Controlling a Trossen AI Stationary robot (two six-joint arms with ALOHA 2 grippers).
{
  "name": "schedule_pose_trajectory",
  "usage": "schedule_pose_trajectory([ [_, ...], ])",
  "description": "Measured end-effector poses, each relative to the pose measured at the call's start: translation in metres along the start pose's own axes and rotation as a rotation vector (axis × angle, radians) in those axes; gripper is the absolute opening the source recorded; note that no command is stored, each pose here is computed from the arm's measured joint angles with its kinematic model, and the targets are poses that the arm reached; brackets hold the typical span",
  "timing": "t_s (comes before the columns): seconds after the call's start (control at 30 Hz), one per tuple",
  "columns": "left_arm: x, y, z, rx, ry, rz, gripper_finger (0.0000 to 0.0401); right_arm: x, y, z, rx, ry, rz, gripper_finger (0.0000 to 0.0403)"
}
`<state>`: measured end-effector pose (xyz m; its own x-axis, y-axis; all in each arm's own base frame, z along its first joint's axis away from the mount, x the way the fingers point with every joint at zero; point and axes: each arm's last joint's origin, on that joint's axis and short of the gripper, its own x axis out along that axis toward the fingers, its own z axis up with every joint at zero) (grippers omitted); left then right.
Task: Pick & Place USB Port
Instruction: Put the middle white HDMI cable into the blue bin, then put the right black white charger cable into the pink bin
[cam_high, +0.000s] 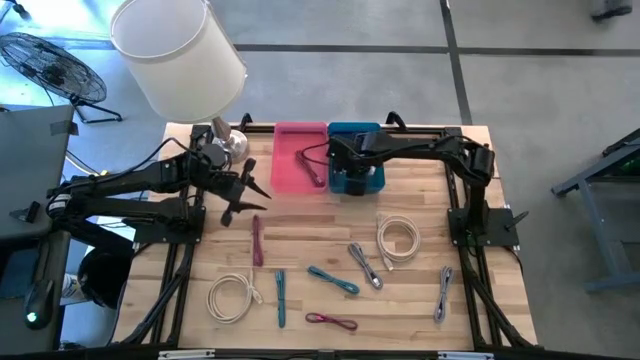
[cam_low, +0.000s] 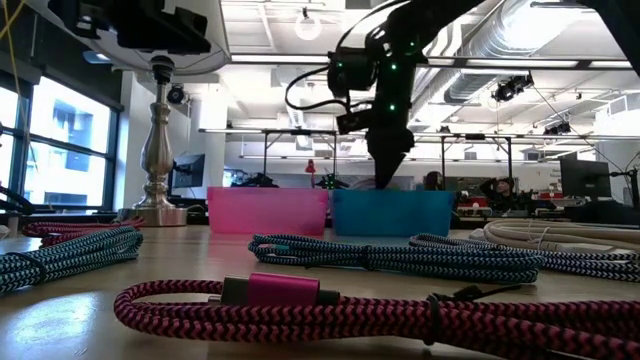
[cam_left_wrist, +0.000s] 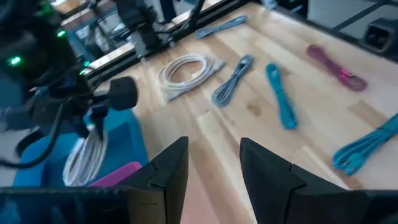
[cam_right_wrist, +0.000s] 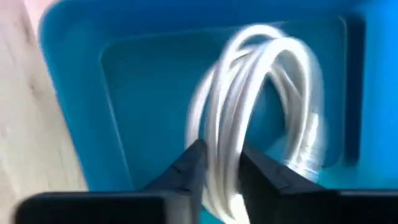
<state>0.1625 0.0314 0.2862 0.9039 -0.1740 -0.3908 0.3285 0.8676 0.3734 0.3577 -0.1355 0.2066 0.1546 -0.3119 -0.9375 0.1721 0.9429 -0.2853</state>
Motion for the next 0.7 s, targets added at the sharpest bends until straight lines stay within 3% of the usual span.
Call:
schedule_pose_trajectory([
  [0.23,0.000,0.001,-0.002,-0.003,0.038,0.044,0.0140,-0.015,0.001,0.010,-0.022,-0.017,-0.074,0.0169],
  [0.43,0.000,0.001,-0.002,-0.005,0.044,0.041,0.0140,-0.053,0.008,0.016,-0.001,0.048,-0.114,0.0189],
  [0.57,0.001,0.000,-0.006,-0.019,0.090,0.044,0.0140,-0.083,0.019,0.016,0.045,0.085,-0.036,0.0186],
  [0.7,0.005,0.001,-0.011,-0.032,0.168,0.081,0.0140,-0.098,0.036,0.013,0.093,0.138,0.159,0.0186],
])
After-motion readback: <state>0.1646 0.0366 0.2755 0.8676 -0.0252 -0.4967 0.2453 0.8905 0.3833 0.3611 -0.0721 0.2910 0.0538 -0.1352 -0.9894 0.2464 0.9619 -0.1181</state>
